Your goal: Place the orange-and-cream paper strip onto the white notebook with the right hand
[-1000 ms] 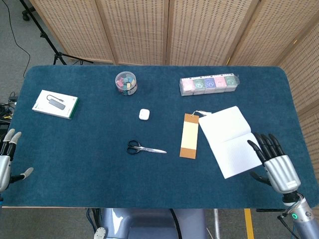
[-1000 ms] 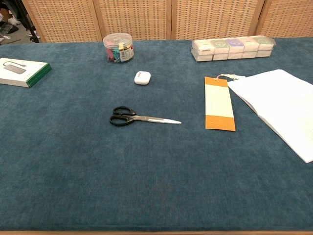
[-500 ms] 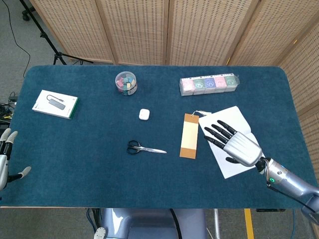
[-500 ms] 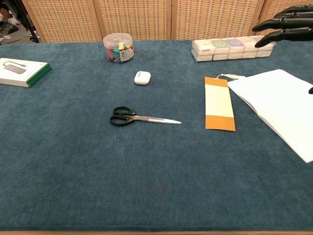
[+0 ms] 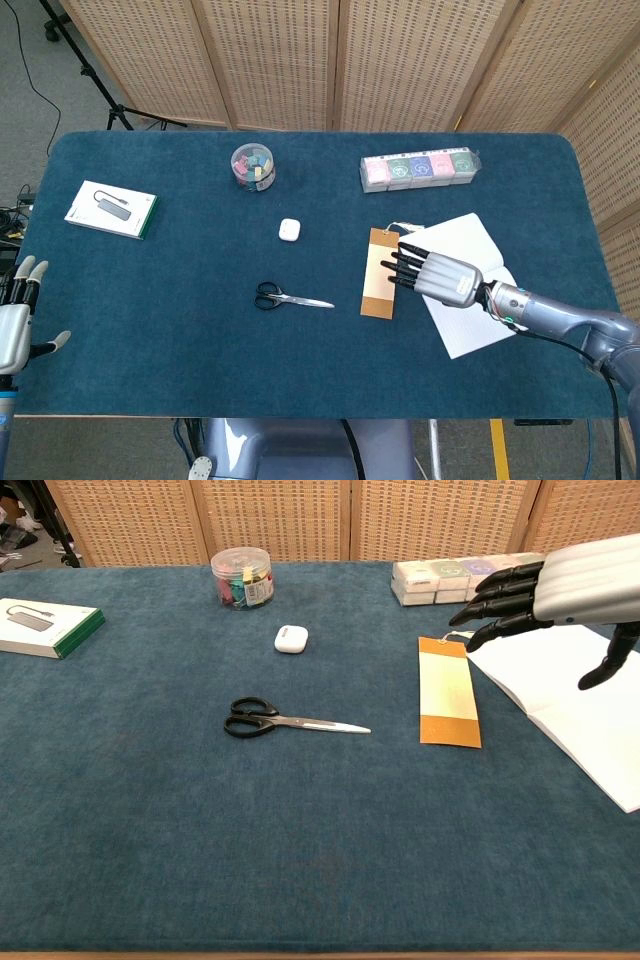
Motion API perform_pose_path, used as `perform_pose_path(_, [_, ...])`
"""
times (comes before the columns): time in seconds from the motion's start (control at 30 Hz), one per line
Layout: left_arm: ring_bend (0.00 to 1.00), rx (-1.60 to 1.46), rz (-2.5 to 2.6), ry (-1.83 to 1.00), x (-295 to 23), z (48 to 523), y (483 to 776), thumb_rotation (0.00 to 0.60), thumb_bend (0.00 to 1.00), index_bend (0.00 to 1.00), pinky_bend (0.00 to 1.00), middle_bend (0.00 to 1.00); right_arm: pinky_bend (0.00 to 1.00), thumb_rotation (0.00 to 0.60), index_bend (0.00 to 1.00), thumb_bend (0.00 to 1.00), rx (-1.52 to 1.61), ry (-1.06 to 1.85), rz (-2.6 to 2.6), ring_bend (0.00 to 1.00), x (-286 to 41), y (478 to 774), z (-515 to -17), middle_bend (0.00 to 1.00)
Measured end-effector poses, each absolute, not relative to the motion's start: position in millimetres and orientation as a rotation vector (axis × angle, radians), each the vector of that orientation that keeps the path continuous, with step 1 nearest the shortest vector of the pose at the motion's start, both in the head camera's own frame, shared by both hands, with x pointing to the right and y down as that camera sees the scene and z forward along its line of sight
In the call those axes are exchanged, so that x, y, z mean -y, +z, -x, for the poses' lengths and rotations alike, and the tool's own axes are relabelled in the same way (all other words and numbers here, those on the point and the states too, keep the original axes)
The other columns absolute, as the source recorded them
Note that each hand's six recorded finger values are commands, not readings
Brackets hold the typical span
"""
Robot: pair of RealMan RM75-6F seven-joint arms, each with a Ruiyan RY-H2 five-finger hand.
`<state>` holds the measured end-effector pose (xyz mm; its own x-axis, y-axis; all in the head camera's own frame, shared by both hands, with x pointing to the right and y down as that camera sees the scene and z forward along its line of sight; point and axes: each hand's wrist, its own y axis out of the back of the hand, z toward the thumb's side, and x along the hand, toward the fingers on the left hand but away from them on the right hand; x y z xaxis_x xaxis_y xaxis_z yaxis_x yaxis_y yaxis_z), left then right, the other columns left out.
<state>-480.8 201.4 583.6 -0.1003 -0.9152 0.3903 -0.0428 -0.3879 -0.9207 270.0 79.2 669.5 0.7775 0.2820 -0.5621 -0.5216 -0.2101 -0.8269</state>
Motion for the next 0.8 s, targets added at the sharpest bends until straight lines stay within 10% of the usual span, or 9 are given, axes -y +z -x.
perform_pose_path(0.8, [0.0,-1.062,1.466,-1.644,-198.9,487.6,601.7,0.6,0.0,0.0,0.17,0.0,0.0,0.6,0.15,0.0,-0.271,0.764,1.636,0.0,-65.1,727.6,-206.6,0.0])
